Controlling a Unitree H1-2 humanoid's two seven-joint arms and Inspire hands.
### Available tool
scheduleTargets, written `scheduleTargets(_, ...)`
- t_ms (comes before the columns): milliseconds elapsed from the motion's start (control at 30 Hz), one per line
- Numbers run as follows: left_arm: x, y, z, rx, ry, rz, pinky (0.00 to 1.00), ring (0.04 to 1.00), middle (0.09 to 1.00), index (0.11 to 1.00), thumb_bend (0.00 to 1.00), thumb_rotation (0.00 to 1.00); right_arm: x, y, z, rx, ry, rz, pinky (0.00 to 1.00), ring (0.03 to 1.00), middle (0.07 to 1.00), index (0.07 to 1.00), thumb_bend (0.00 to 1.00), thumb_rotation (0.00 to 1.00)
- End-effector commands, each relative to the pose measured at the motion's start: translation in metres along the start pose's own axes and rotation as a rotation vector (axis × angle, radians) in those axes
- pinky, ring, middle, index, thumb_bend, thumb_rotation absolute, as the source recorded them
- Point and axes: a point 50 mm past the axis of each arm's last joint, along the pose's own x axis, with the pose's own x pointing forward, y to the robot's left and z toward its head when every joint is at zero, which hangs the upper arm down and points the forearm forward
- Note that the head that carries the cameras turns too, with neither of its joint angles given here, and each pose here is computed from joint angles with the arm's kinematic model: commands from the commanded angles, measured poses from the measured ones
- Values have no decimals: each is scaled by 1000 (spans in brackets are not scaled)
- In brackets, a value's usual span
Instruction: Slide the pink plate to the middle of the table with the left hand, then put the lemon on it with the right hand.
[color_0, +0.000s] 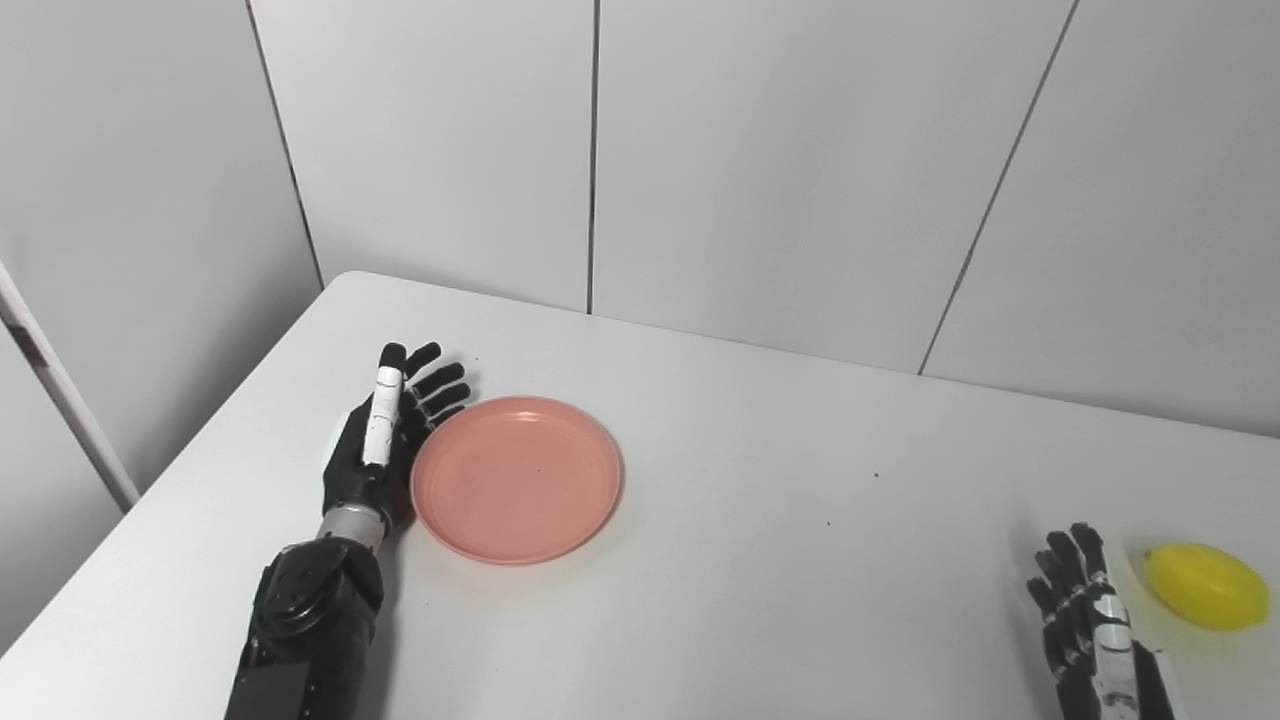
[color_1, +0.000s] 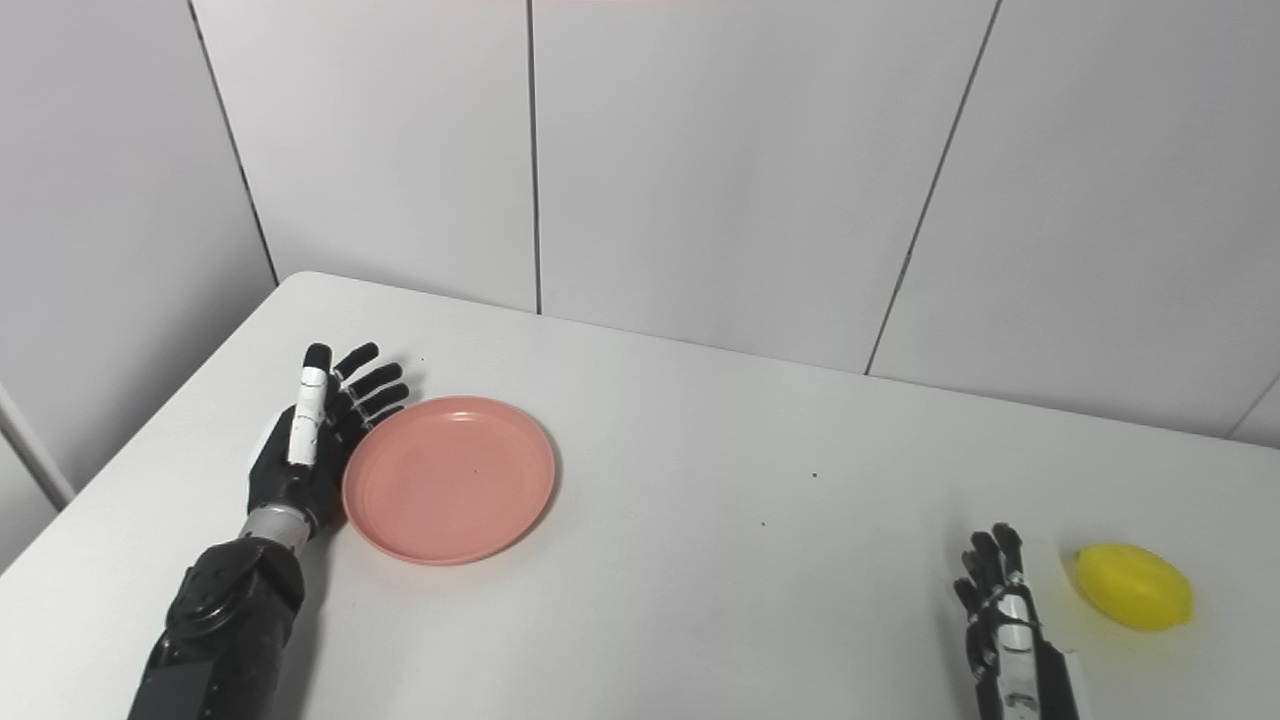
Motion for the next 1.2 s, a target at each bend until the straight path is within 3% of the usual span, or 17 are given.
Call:
scheduleTargets(0,-4,-6,-4,-23,15,-6,766,768,762,796,885,815,-5,6,-7,23,26,0,1000,990,970,995,676,967)
scheduleTargets(467,-20,-25,-20,-122,2,-2,796,796,774,800,890,794,-4,9,-7,20,24,-5,997,972,959,988,682,944)
scheduleTargets(767,-28,-45,-23,-276,32,21,795,782,763,774,913,782,-2,11,-7,25,12,5,993,970,962,986,686,937)
scheduleTargets(1167,-35,-67,-27,-350,77,8,837,811,790,780,871,832,0,20,-5,33,6,2,974,957,954,975,739,892)
